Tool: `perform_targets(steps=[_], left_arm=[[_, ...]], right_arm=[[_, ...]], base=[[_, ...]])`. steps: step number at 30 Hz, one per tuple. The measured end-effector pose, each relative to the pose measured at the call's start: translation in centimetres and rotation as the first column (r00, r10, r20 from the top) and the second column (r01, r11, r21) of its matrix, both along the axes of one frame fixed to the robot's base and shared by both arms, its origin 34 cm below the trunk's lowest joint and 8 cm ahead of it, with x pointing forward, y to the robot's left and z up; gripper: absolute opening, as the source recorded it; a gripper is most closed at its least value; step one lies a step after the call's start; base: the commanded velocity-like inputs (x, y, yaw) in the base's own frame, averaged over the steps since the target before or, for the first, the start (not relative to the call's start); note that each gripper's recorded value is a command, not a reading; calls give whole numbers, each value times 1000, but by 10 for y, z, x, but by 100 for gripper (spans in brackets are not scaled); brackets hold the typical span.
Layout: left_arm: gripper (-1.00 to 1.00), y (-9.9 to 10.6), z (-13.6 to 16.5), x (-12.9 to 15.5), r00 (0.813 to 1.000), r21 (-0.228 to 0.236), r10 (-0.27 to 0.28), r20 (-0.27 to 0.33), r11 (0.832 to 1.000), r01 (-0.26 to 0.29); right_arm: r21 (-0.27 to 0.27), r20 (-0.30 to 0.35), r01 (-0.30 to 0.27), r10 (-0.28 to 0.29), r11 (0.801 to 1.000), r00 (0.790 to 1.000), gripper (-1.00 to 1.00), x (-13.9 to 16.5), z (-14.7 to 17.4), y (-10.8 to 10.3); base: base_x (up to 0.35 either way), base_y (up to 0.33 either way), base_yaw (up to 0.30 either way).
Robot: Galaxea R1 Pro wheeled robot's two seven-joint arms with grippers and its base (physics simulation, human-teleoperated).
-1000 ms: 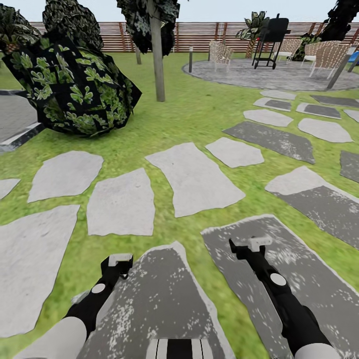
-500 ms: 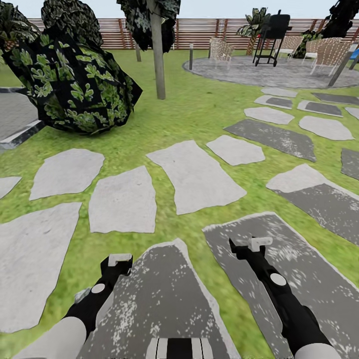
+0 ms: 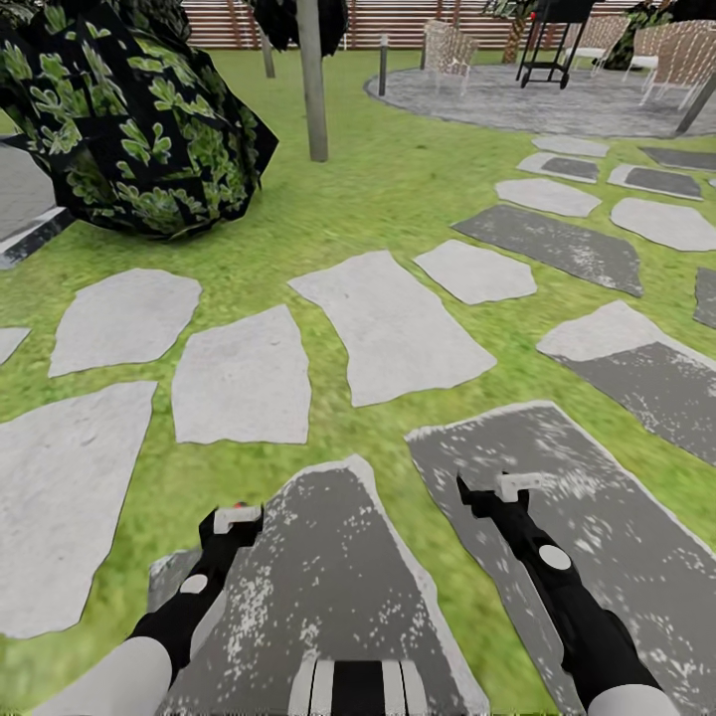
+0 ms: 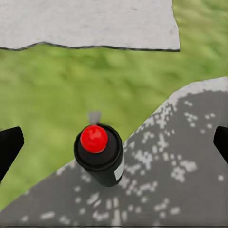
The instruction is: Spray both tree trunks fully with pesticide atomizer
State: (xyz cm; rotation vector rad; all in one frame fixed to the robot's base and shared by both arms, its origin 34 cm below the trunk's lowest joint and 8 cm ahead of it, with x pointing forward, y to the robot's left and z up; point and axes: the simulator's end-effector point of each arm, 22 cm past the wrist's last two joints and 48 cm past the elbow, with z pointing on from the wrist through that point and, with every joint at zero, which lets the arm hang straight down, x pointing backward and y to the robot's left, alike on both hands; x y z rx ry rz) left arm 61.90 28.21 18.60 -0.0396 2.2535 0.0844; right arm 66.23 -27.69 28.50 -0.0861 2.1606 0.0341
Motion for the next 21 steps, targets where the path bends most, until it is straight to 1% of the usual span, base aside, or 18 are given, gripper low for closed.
perform_targets(steps=[3, 9, 16, 21], left_arm=[[100, 1, -8, -5, 1000, 1, 2, -8, 1000, -2], [100, 4, -10, -6, 1000, 4, 4, -9, 1000, -4], [100, 3, -13, -9, 1000, 2, 5, -17, 1000, -5], [100, 3, -25, -16, 999, 2, 5, -39, 1000, -5]], right_arm=[[-1, -17, 1, -1, 1000, 1000, 100, -4, -10, 0], [0, -20, -1, 1, 1000, 1000, 100, -5, -12, 0], [-1, -27, 1, -1, 1000, 1000, 100, -6, -16, 0], [-1, -49, 1, -1, 1000, 999, 100, -12, -29, 0]], base=[[0, 0, 0], [0, 0, 4], [0, 0, 97], [0, 0, 25]])
